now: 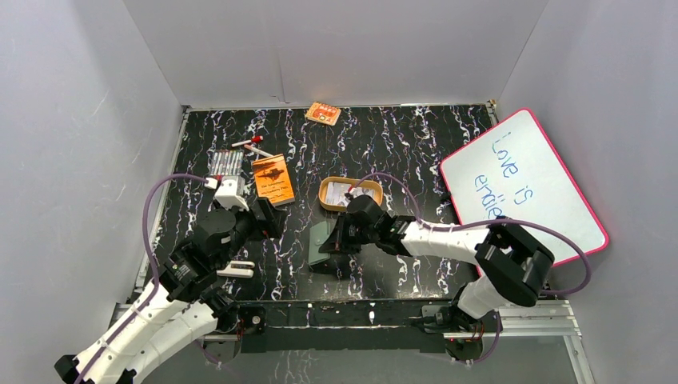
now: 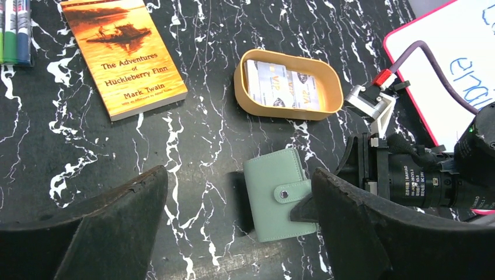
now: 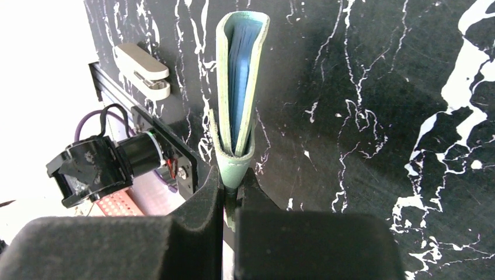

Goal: Put the credit cards into the card holder
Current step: Place the card holder at the center of the board.

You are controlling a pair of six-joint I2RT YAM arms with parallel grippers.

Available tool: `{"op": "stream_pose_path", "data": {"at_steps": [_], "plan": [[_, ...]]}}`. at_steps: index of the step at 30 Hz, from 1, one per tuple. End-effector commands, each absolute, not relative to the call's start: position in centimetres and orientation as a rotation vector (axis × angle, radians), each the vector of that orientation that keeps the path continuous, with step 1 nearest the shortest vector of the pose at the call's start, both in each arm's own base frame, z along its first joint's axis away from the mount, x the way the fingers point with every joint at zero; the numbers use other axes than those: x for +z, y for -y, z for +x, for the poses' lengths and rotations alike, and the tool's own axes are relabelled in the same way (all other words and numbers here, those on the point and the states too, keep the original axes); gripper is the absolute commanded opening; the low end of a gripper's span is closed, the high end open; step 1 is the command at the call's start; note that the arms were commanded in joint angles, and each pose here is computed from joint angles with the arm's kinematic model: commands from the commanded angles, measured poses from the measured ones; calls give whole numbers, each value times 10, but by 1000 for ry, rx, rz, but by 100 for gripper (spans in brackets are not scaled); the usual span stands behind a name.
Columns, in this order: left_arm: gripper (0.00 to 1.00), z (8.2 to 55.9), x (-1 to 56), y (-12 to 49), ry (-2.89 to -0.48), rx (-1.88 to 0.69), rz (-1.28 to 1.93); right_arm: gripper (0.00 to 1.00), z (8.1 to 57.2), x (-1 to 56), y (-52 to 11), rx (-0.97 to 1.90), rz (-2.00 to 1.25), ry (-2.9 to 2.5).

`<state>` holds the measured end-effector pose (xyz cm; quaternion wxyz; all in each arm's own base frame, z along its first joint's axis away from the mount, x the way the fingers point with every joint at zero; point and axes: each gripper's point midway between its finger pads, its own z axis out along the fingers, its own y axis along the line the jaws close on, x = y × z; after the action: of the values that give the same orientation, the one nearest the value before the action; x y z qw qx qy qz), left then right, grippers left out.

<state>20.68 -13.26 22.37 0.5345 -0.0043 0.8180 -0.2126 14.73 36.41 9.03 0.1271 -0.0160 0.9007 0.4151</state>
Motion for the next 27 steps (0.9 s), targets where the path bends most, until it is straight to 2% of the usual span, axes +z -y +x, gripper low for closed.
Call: {"op": "stream_pose_path", "data": {"at_steps": [1,19,27], "plan": [[90,211,216,127,-1933,-456,-5,0,157,101,-379,1258,20,-2573],[90,211,206,135,-1957,-473,29,0,160,64,-372,1126,77,-2661],[90,212,205,135,-1962,-468,30,27,157,59,-363,1097,79,-2667]]}}
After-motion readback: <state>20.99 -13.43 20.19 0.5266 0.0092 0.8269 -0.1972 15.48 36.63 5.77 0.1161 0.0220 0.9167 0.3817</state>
